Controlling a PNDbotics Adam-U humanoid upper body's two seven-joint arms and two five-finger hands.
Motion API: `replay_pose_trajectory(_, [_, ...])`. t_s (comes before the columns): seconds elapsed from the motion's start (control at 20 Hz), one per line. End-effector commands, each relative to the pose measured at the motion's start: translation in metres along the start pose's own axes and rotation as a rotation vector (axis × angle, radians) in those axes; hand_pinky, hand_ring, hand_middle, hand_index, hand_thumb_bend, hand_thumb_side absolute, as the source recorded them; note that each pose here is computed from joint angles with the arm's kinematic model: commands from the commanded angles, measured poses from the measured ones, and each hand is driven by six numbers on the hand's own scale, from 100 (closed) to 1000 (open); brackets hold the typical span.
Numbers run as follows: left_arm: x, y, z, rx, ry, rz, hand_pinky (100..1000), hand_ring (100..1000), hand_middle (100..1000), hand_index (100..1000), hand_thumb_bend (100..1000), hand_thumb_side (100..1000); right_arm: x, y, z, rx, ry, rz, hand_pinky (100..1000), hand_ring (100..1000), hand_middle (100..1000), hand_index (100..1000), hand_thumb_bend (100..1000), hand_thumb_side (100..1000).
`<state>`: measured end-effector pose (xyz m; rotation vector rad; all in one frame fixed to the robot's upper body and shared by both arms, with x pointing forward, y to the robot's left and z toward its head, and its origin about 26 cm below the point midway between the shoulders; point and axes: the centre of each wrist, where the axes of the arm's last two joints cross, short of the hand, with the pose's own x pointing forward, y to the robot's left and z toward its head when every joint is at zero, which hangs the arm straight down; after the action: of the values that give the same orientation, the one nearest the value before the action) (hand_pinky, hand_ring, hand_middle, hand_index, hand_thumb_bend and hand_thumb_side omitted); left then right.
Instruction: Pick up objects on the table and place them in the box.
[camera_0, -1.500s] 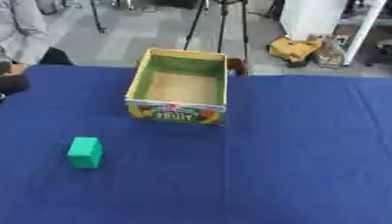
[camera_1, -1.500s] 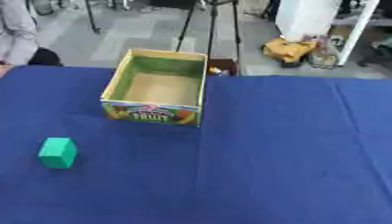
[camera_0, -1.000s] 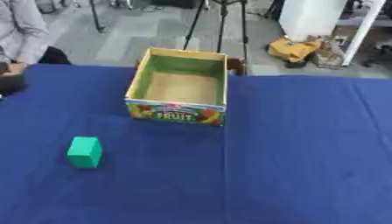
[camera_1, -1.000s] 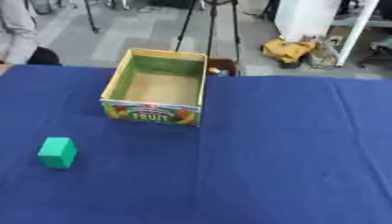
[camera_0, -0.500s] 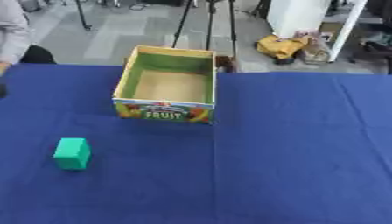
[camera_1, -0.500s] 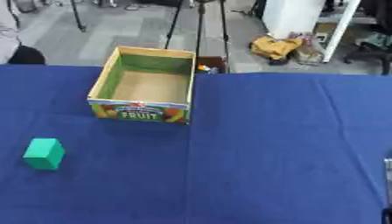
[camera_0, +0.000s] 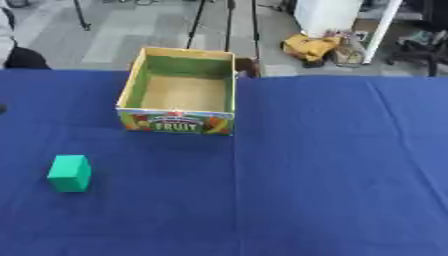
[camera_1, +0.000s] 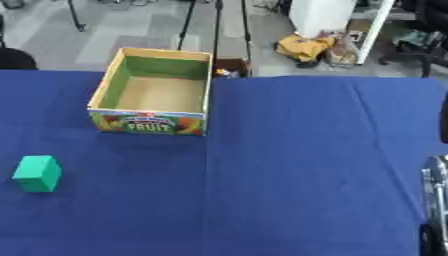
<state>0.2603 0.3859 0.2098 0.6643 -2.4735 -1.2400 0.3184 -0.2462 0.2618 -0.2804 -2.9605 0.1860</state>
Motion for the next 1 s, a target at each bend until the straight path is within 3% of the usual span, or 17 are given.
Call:
replay_pose_trajectory(0.05, [0.004,0.009,-0.002,-0.096,-0.006,-0.047,878,914,939,1000,100,790,0.005,-0.006,-0.008,0.018,-0.036,0.023,826,899,609,857,100,1000])
replay_pose_trajectory(0.3, [0.003,0.030,0.002,-0.325,0.024,-0.150,874,933,951,1000,100,823,0.005,-0.007,-0.007,0.025,-0.032,0.026,827,900,608,857,100,1000])
replay_pose_trajectory(0.65, [0.003,0.056,-0.019,-0.630,0.040,-0.309,872,944,956,1000,100,852,0.005,-0.007,-0.006,0.029,-0.026,0.027,827,899,608,857,100,1000])
replay_pose_trajectory(1.0, [0.000,0.060,-0.033,-0.748,0.110,-0.410,874,944,956,1000,100,835,0.005,-0.006,-0.005,0.035,-0.021,0.025,830,900,606,857,100,1000])
